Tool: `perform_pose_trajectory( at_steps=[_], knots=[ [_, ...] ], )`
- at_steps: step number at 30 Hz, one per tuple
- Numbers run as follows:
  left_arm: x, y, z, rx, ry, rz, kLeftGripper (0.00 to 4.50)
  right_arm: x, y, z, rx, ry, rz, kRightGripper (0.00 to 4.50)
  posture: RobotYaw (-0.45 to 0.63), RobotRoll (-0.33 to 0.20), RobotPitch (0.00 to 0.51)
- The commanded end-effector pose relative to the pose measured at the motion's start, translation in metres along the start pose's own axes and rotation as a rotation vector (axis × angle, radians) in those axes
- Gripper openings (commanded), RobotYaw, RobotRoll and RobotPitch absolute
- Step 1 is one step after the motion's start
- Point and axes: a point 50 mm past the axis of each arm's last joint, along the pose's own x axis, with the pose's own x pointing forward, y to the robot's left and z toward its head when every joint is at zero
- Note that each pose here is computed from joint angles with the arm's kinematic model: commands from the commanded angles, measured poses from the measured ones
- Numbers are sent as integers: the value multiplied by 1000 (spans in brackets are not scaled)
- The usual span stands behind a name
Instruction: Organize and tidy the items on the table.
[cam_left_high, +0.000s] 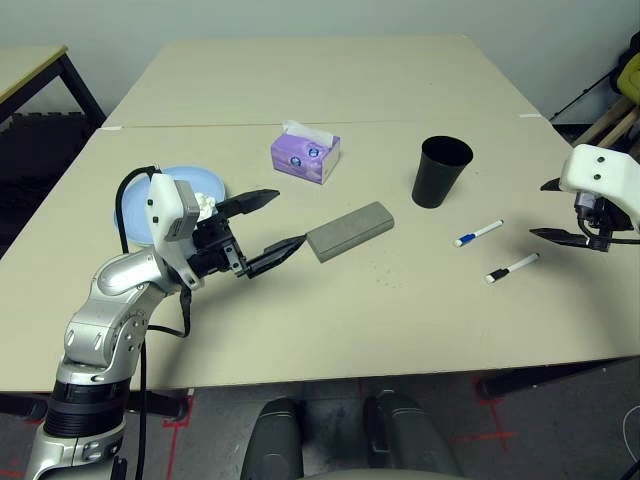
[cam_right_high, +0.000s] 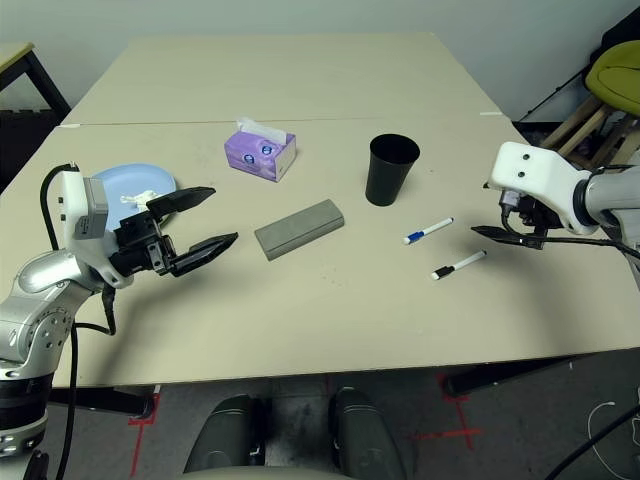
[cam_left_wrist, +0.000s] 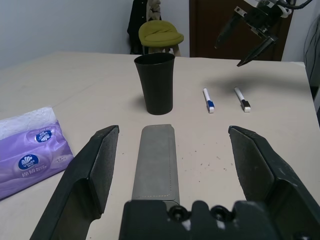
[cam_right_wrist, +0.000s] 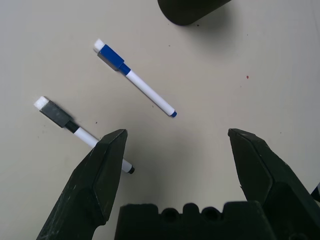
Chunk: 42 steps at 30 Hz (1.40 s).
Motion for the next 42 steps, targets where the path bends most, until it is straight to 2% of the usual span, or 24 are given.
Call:
perform_pose_trajectory(
  at_steps=[1, 6, 12, 22, 27, 33, 42],
  knots=[
    [-1, -3, 0, -3, 13, -25, 4462, 2, 1, -1, -13, 10, 13, 4500, 49, 0, 70],
    [-1, -2, 0, 0, 16, -28, 4462, 1, -1, 3, -14, -4, 20, 4500, 49, 0, 72],
    [-1, -3, 0, 2, 20, -34, 4462, -1, -18, 36, 44, -128, -14, 4500, 45, 0, 78],
    [2, -2, -1, 3, 27, -47, 4462, 14, 0, 62, -237, 17, 366, 4500, 37, 0, 84],
    [2, -2, -1, 6, 31, -51, 4462, 29, 7, 63, -402, 104, 512, 4500, 37, 0, 84],
    [2, -4, -2, 9, 39, -49, 4462, 55, 13, 55, -603, 202, 597, 4500, 37, 0, 84],
    [2, -4, -1, 11, 45, -51, 4462, 82, 24, 61, -764, 232, 701, 4500, 69, 0, 94]
  ],
)
